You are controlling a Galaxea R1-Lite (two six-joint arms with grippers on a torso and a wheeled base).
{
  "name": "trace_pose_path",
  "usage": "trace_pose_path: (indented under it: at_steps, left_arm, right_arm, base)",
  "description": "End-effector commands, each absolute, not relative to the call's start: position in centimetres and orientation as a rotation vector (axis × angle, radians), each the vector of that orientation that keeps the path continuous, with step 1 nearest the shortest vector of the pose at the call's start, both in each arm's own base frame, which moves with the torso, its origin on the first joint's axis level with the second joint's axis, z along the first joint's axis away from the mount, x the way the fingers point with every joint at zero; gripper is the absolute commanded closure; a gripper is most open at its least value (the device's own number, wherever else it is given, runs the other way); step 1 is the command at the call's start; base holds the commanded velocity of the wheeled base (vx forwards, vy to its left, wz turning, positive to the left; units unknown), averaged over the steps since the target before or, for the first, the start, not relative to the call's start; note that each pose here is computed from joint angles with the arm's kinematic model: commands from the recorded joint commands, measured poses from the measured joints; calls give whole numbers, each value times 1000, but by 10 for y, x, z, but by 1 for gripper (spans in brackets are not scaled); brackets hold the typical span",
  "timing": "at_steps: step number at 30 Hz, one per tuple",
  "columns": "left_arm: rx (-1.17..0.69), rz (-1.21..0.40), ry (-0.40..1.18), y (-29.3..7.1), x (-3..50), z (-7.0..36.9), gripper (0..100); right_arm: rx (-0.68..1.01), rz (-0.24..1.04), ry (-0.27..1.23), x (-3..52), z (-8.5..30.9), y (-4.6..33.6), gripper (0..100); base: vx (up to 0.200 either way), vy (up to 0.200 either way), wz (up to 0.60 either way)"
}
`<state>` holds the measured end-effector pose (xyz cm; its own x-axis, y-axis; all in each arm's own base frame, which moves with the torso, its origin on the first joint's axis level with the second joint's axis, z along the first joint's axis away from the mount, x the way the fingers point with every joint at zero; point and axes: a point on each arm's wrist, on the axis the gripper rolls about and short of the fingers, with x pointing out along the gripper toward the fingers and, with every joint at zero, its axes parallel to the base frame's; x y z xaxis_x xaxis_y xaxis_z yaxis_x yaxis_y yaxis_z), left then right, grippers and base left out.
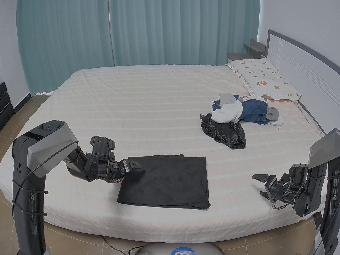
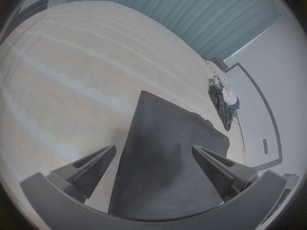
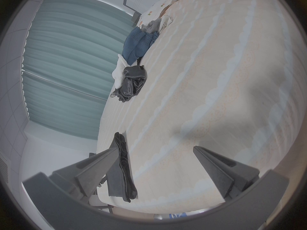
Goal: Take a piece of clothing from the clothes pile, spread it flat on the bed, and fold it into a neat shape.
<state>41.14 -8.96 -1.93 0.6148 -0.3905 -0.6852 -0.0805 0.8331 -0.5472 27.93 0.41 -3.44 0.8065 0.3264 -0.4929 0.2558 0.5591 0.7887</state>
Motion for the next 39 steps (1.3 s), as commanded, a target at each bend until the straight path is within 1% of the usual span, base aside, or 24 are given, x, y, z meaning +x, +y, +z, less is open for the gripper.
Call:
trace_pose_path:
  at_steps: [1,4,5,27,37,39]
  left_arm:
    - [-581,-187,910,-90,411,-22,0]
    - [-583,-188,910,-90,411,-21,0]
    - [-583,-188,910,-90,411,-21,100]
    - [-597,-172,921,-83,398,-11,100]
    - [-638,-139,921,-83,399,-10,100]
    - [-643,-136,922,-83,399,-10,100]
  right_arm:
    - [996,51,649,280,-34,4,0]
    - [996,51,649,280,-34,4,0]
    - [996,51,649,280,-34,4,0]
    - [996,51,649,280,-34,4,0]
    - [996,53,650,280,-34,4,0]
    - [996,53,650,280,-34,4,0]
  base:
    - [0,0,0]
    - [0,0,0]
    - [0,0,0]
    - [0,0,0]
    - [0,0,0]
    - [0,200,0]
